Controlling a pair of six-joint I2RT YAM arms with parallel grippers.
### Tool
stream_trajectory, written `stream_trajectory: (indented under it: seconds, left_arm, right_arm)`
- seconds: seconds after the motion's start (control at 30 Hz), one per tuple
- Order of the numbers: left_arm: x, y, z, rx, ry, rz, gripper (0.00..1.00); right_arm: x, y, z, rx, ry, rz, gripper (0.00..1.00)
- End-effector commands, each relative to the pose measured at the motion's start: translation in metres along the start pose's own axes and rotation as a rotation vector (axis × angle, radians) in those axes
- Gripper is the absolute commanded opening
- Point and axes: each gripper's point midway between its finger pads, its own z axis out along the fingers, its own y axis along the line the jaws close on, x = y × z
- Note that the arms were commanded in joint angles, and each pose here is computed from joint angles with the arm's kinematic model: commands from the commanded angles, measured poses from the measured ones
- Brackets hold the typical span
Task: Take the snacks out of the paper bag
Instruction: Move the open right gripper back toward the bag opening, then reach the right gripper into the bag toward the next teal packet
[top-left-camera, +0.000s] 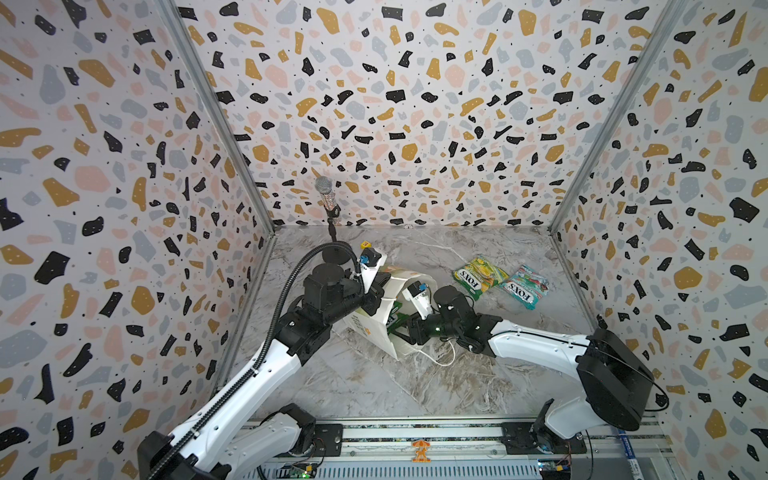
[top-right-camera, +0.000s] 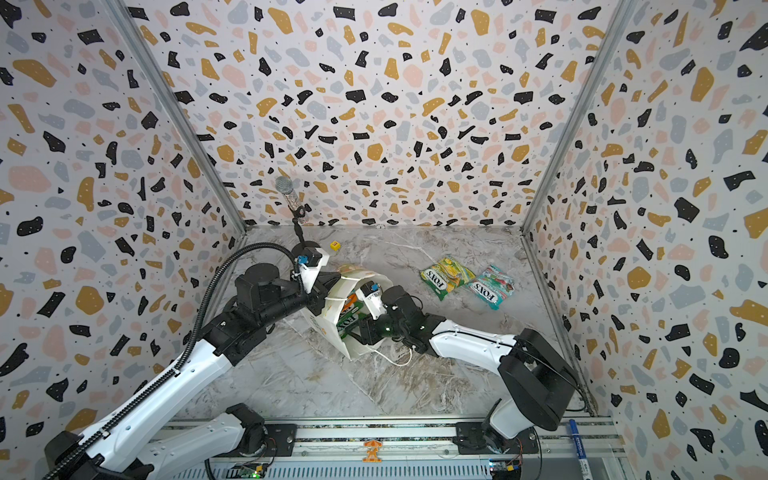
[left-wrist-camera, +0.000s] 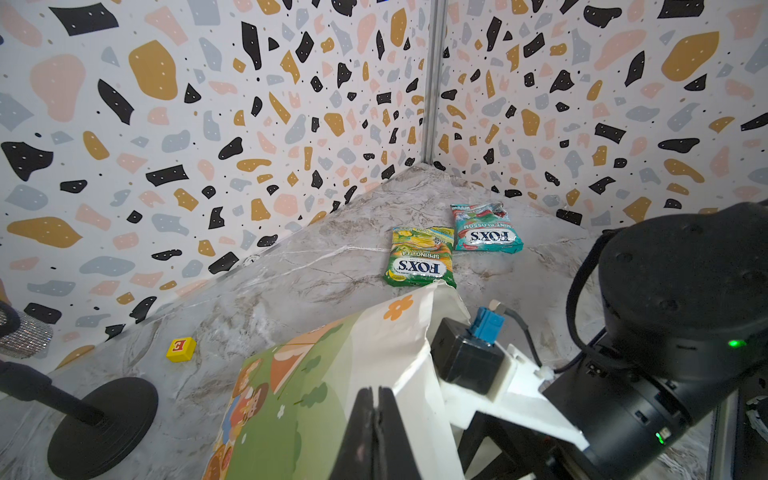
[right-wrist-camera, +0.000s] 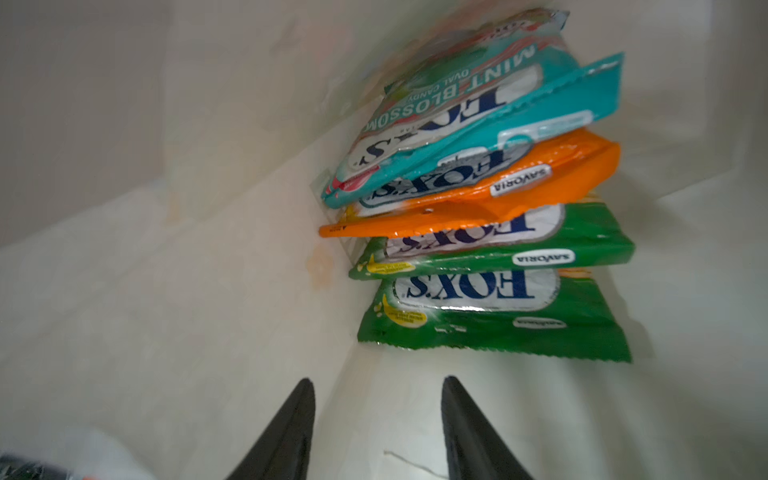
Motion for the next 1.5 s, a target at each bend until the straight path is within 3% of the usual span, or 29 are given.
stream_trajectory:
  seconds: [0.0,0.5,0.63,1.47]
  left_arm:
    - [-0.010,-0.001,-0.002,0.002,-0.045,0.007,0.00]
    - [-0.011,-0.002,-0.003,0.007,-0.051,0.008,0.00]
    - [-0.011,-0.003,-0.003,0.010,-0.052,0.009,0.00]
    - [-0.010,-0.012,-0.001,0.054,-0.051,0.017,0.00]
  right_arm:
    - [-0.027,0.011,0.007,0.004,-0.081,0.045,0.51]
    - [-0.055,-0.025,0.013,0.156,-0.288,0.406,0.48]
    - [-0.060,-0.036,0.016,0.159,-0.308,0.467,0.41]
    - [-0.078,-0.047,0.039,0.072,-0.340,0.555,0.37]
